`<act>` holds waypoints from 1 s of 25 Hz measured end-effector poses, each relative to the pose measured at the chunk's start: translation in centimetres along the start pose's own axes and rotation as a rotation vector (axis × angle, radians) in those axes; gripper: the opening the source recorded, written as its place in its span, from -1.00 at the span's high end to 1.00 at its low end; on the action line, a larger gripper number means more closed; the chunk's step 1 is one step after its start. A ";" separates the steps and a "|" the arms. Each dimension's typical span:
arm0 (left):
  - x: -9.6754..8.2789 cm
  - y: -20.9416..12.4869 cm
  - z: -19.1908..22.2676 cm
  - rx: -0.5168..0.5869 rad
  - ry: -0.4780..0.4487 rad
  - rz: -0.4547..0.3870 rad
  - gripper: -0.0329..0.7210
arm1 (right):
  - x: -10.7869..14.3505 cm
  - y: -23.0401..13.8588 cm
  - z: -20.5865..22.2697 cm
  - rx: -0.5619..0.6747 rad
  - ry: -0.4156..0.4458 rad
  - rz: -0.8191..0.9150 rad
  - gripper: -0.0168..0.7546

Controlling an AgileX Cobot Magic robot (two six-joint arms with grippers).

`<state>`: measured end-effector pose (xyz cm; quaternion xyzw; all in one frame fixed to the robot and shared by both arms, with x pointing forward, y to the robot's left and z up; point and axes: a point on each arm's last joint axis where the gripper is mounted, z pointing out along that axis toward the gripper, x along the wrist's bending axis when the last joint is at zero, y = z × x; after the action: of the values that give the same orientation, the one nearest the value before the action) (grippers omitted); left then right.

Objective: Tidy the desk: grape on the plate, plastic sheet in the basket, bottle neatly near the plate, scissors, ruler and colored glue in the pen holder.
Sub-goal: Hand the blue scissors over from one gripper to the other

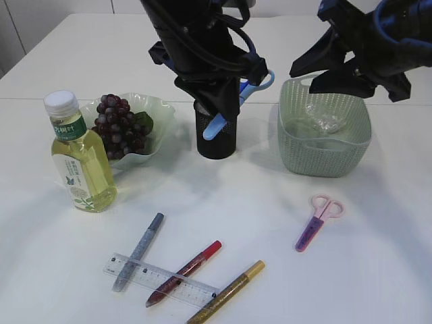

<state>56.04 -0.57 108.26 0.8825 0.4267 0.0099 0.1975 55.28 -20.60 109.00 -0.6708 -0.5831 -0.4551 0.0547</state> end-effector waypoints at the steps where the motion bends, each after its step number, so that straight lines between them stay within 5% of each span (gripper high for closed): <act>1: 0.0 0.0 0.0 0.000 -0.002 -0.001 0.54 | -0.1 0.0 0.3 0.004 0.008 0.011 0.09; 12: -0.3 0.0 -0.5 -0.007 -0.031 -0.009 0.54 | -0.1 0.6 2.0 -0.013 0.130 0.040 0.10; 25: -0.7 0.0 -0.5 -0.005 -0.074 -0.025 0.54 | 0.2 0.8 2.0 -0.034 0.166 0.009 0.10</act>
<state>55.46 -0.93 108.77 0.8764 0.4301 -0.0242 0.2153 57.00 -19.47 108.30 -0.6341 -0.5656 -0.5189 0.0935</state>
